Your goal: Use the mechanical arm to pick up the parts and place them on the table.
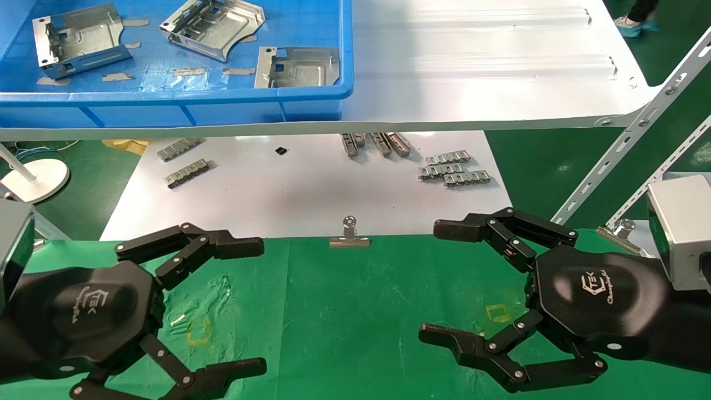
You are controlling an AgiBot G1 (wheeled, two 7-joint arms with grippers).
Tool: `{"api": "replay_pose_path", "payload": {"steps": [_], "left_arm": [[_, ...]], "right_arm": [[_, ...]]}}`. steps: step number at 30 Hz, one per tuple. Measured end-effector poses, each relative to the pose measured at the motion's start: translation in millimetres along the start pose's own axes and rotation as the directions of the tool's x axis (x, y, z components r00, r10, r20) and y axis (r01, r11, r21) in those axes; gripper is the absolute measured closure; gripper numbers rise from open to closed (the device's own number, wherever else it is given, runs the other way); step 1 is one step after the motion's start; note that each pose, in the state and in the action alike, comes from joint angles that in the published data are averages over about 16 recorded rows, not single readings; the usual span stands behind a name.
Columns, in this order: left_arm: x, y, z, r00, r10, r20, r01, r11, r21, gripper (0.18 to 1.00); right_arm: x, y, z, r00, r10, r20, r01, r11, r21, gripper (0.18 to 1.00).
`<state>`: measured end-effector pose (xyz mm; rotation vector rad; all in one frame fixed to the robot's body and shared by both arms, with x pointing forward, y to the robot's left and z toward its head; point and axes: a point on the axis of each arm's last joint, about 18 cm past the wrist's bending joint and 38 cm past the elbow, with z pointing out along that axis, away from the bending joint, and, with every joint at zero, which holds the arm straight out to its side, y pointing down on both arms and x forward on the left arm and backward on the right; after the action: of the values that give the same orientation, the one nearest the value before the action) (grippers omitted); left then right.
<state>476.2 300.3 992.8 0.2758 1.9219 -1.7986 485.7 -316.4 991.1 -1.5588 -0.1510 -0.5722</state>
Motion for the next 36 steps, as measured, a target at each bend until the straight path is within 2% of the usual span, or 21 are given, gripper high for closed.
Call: {"api": "replay_pose_path", "payload": {"steps": [6,12,18,36], "left_arm": [[0.0,0.0,0.0,1.0,0.0,0.0,0.0,1.0,0.0,0.183],[0.0,0.0,0.0,1.0,0.0,0.0,0.0,1.0,0.0,0.183],[0.0,0.0,0.0,1.0,0.0,0.0,0.0,1.0,0.0,0.183],[0.0,0.0,0.0,1.0,0.0,0.0,0.0,1.0,0.0,0.183]], "right_arm": [[0.0,0.0,0.0,1.0,0.0,0.0,0.0,1.0,0.0,0.216],[0.0,0.0,0.0,1.0,0.0,0.0,0.0,1.0,0.0,0.279],[0.0,0.0,0.0,1.0,0.0,0.0,0.0,1.0,0.0,0.376],[0.0,0.0,0.0,1.0,0.0,0.0,0.0,1.0,0.0,0.784]]}}
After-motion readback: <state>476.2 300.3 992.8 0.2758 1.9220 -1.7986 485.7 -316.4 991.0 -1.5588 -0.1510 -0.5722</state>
